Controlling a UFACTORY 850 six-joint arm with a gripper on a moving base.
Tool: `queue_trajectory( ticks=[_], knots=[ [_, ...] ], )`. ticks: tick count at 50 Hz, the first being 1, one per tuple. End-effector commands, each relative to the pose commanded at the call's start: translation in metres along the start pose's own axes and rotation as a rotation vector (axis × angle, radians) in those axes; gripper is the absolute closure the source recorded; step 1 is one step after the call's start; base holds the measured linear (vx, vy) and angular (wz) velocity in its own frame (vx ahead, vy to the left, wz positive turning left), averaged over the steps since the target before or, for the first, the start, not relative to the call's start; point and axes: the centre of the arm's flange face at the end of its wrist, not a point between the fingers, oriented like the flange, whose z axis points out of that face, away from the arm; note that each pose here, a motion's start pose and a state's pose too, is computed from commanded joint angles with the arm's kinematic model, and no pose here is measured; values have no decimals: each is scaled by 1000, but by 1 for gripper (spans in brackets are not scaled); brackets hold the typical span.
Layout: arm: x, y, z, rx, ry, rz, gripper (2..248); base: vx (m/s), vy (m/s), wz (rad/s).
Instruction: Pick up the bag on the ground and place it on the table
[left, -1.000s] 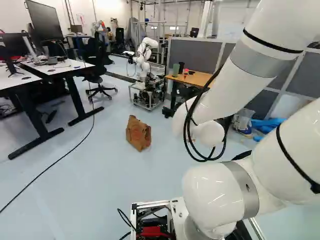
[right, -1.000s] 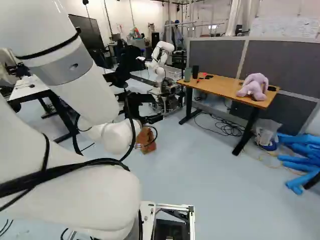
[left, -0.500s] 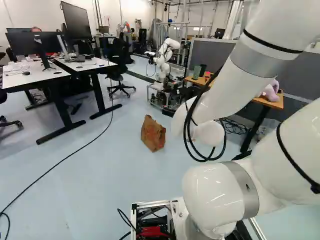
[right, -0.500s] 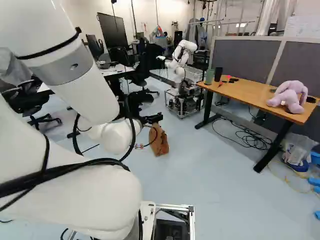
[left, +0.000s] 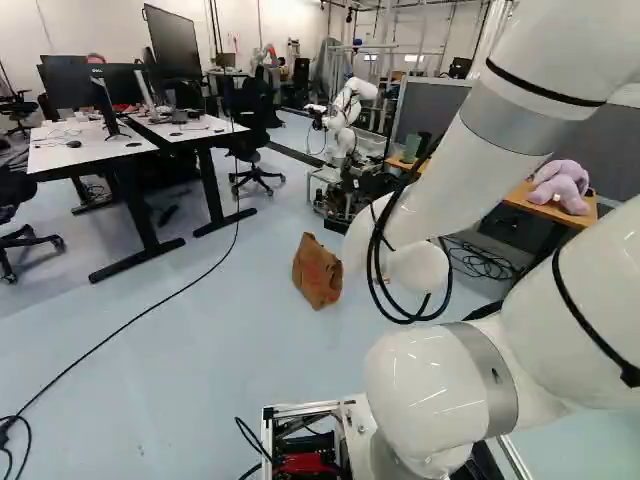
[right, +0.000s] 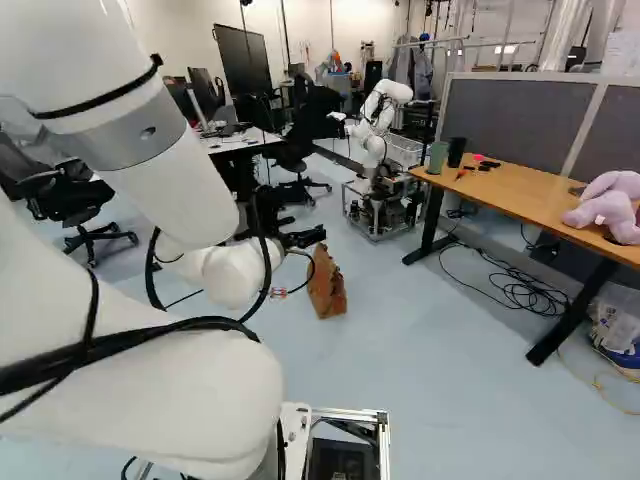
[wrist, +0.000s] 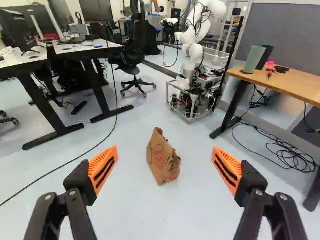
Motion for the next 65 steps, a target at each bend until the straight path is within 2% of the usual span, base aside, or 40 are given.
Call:
queue_trajectory(
  ticks=[65],
  knots=[
    [0,0,0,0,0,0,3,129,4,6]
  ],
)
